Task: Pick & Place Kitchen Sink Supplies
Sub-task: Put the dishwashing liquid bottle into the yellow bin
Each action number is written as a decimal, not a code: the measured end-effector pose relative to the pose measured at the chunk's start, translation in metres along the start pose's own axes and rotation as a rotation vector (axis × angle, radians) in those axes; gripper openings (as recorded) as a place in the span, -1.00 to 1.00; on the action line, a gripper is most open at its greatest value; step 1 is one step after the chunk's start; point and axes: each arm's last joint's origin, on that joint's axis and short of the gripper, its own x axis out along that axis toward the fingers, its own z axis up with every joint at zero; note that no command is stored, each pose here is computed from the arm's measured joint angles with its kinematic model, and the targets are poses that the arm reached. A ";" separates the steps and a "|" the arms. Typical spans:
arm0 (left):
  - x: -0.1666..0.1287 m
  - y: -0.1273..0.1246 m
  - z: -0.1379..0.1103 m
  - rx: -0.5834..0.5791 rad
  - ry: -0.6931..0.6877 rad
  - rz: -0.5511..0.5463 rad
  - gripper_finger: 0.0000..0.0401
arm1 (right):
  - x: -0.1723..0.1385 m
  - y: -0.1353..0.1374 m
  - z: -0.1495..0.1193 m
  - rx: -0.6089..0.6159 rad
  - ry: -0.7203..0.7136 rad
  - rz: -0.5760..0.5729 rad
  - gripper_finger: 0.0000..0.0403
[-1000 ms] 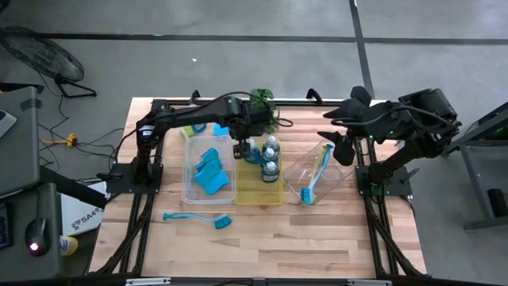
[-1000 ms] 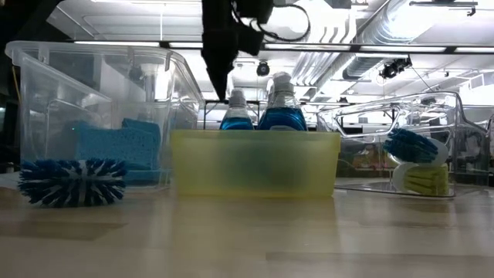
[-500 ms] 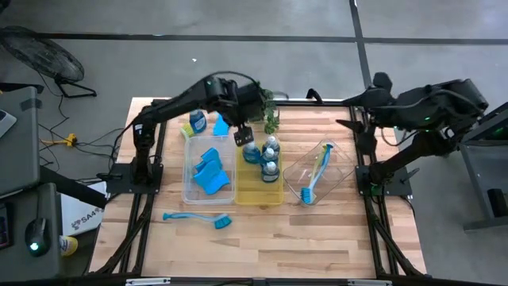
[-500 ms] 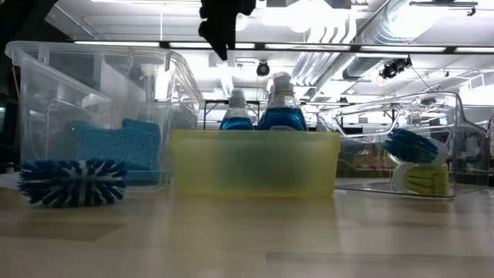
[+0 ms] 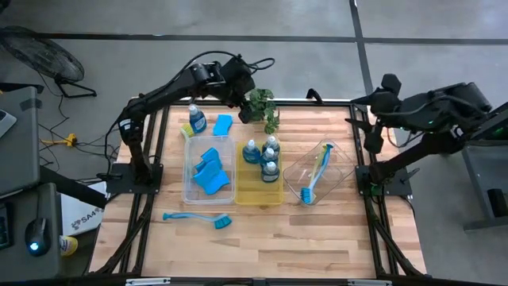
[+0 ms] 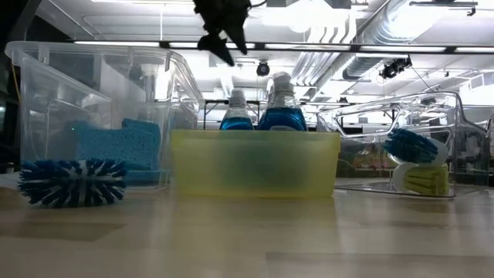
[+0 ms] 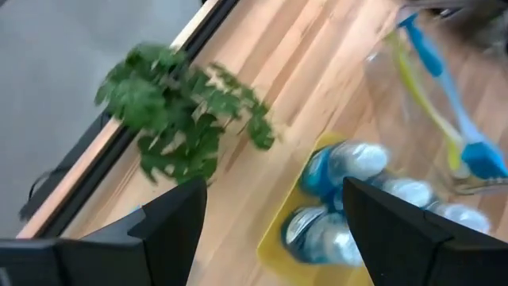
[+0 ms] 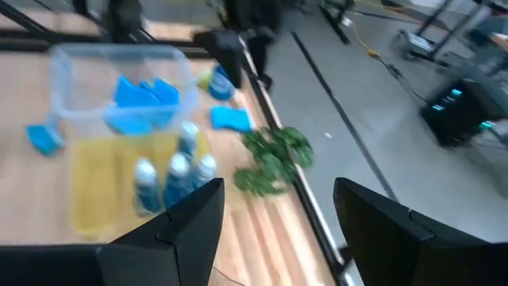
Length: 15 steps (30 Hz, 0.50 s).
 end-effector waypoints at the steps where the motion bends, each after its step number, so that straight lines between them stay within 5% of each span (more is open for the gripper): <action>1: 0.000 0.005 -0.003 -0.011 0.013 0.012 0.43 | 0.003 0.001 -0.005 -0.005 0.007 -0.012 0.15; 15: -0.019 0.112 -0.069 -0.308 0.139 0.311 0.43 | 0.034 0.017 -0.040 0.180 -0.190 -0.036 0.15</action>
